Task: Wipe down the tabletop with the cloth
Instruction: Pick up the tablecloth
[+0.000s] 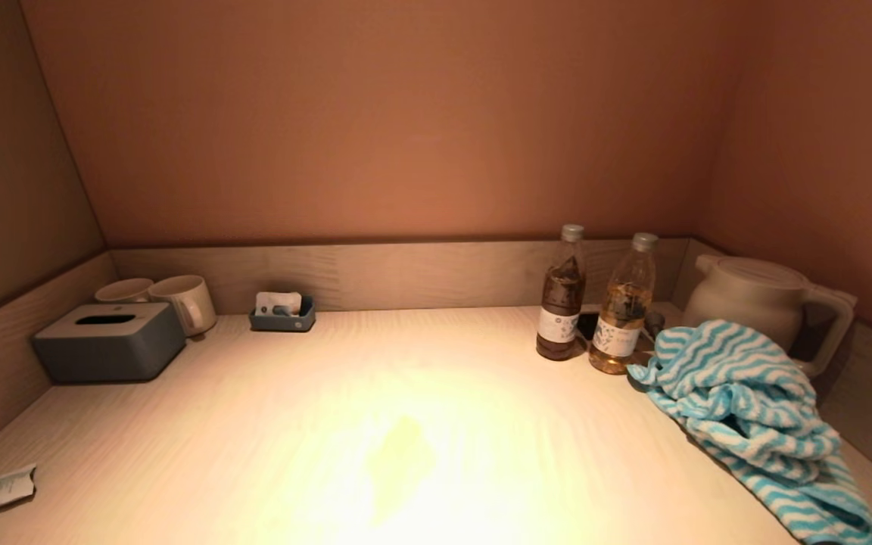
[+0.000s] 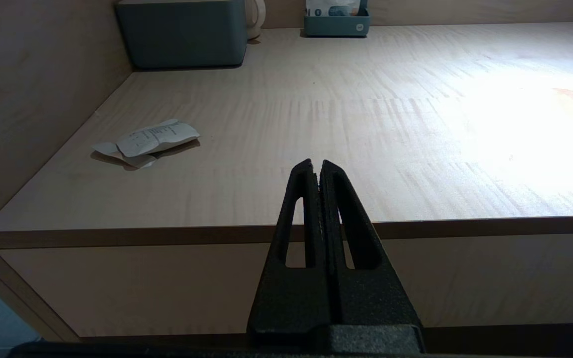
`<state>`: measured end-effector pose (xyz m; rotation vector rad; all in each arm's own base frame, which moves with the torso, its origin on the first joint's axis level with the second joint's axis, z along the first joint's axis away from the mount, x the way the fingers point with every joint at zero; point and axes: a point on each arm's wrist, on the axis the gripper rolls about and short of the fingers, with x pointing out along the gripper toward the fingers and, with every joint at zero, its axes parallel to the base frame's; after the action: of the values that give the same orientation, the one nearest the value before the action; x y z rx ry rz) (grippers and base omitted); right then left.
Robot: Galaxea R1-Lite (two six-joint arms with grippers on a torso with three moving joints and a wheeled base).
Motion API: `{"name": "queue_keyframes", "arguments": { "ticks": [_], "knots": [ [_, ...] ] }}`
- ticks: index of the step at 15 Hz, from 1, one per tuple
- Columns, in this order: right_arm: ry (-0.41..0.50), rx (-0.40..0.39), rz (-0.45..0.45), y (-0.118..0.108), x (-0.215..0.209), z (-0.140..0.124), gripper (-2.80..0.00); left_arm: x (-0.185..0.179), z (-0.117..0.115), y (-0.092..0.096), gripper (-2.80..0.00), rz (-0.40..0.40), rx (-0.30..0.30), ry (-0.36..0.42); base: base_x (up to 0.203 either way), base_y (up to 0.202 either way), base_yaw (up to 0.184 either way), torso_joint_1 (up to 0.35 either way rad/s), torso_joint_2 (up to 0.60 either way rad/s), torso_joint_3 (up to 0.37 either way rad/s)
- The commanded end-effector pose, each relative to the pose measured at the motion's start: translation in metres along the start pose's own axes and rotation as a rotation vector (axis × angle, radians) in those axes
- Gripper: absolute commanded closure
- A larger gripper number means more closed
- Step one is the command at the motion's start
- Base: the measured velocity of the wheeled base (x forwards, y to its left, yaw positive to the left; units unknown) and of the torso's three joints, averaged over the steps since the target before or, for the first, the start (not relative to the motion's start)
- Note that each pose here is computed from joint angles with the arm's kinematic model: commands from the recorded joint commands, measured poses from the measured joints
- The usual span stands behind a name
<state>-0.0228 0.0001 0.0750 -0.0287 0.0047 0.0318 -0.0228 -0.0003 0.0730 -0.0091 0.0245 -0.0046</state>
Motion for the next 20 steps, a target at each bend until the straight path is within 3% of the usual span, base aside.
{"name": "queue_keyframes", "arguments": {
  "ticks": [1,8,10,12,16,20],
  "knots": [
    [0.001,0.0,0.001,0.0,0.0,0.0,0.0,0.0,0.0,0.0,0.0,0.0,0.0,0.0,0.0,0.0,0.0,0.0,0.0,0.0],
    [-0.001,-0.028,-0.001,0.0,0.0,0.001,0.0,0.0,0.0,0.0,0.0,0.001,0.0,0.0,0.0,0.0,0.0,0.0,0.0,0.0],
    [-0.048,-0.03,-0.004,0.0,-0.005,0.017,0.0,0.0,0.0,0.0,0.0,0.002,0.0,0.0,0.0,0.0,0.0,0.0,0.0,0.0],
    [-0.082,-0.031,-0.003,-0.001,-0.016,0.049,0.0,0.0,0.0,0.0,0.0,0.002,0.0,0.0,0.0,0.0,0.0,0.0,0.0,0.0],
    [0.114,-0.024,0.01,-0.003,0.009,0.097,0.0,0.0,0.0,0.0,0.0,0.0,0.0,0.0,0.0,0.0,0.0,0.0,0.0,0.0],
    [0.343,-0.01,-0.025,-0.006,0.077,0.135,0.0,0.0,0.0,0.0,0.0,0.001,0.0,0.0,0.0,0.0,0.0,0.0,0.0,0.0]
  ]
}}
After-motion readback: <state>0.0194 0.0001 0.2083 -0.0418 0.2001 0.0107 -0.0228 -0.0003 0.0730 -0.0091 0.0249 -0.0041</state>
